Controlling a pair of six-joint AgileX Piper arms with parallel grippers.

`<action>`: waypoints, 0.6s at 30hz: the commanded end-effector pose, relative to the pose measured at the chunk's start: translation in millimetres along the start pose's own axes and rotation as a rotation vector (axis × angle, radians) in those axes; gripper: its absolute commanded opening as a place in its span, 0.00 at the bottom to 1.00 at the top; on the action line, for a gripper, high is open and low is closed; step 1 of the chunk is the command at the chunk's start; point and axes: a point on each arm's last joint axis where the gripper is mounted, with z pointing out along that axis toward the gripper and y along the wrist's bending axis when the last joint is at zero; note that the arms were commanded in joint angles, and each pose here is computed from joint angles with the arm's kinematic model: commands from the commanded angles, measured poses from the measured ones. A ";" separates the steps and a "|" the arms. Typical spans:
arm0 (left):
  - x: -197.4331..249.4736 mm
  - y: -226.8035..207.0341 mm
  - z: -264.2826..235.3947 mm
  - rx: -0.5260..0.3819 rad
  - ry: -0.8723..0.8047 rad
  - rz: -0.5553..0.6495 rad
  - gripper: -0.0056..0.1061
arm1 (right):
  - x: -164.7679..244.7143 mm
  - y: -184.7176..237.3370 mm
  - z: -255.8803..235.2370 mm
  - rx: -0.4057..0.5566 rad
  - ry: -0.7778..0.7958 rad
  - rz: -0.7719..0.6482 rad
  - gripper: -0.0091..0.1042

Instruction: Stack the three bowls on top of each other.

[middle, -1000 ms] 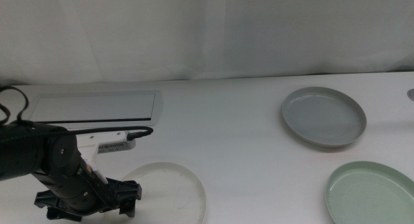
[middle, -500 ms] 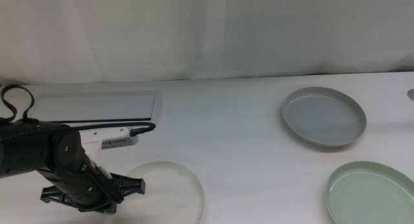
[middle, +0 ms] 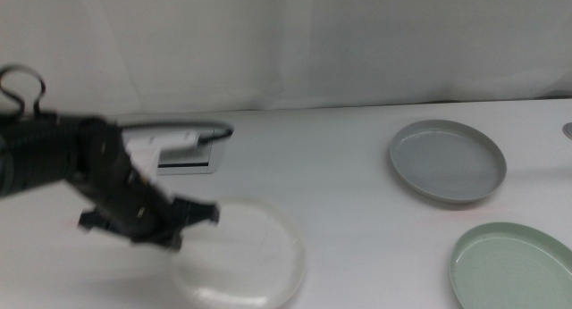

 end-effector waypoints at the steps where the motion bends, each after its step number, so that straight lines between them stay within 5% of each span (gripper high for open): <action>1: -13.2 -18.0 -19.3 0.044 -0.041 0.037 0.02 | 12.9 -1.3 -0.1 0.001 0.029 -0.012 0.99; 8: -33.5 -69.3 -35.3 0.101 -0.131 0.118 0.02 | 12.9 -1.3 -0.1 0.001 0.029 -0.012 0.99; 18: -54.7 -95.3 27.0 0.082 -0.057 0.125 0.02 | 13.1 -1.4 -0.1 0.001 0.032 -0.012 0.99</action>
